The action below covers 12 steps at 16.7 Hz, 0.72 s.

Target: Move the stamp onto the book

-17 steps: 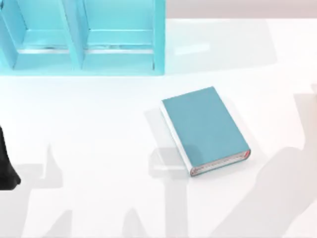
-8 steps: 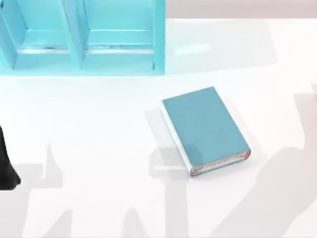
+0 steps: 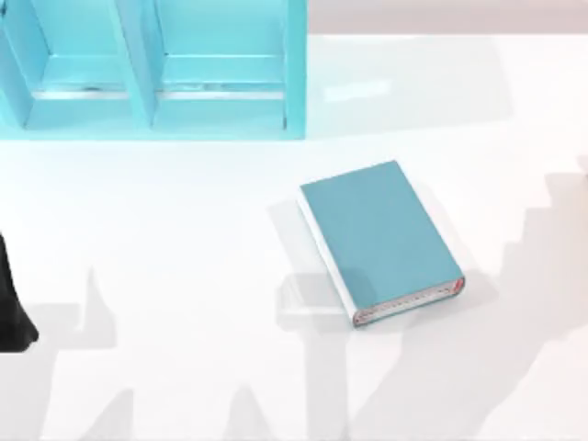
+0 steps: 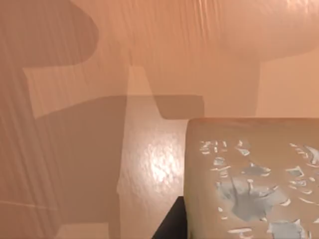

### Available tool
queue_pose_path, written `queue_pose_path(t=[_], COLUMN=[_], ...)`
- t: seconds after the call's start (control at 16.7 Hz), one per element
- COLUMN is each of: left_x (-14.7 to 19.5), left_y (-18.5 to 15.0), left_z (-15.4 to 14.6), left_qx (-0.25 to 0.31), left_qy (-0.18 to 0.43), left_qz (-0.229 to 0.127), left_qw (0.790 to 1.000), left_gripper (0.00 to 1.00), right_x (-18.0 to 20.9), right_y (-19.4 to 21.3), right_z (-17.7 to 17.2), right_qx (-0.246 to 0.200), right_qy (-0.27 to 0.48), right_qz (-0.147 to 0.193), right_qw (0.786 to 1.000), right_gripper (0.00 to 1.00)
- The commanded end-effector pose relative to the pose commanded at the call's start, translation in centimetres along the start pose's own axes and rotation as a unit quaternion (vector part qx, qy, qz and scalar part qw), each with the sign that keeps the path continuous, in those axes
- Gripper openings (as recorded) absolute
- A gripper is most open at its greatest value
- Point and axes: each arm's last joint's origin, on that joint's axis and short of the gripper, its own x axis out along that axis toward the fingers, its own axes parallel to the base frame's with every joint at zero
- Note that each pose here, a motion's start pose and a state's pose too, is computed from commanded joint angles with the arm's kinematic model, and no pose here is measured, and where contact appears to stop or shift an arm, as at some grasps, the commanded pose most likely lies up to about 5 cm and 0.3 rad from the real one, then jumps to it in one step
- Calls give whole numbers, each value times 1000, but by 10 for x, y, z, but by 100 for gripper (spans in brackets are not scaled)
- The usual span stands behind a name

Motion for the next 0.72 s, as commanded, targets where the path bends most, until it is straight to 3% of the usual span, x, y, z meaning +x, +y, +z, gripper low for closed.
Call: queue_pose_path(t=[0.24, 0.54, 0.72], left_x=[0, 0, 0], left_y=[0, 0, 0], left_z=[0, 0, 0], left_qx=[0, 0, 0], left_qy=[0, 0, 0], left_qz=[0, 0, 0], left_qw=[1000, 1000, 1000], left_gripper=[100, 100, 100], right_x=[-49, -96, -107], right_y=[42, 109, 130], right_z=[3, -15, -26], right_qx=[4, -52, -78], right_qy=[-9, 18, 33], right_qz=[3, 24, 32], right_qw=[1000, 998, 996], right_gripper=[0, 0, 0])
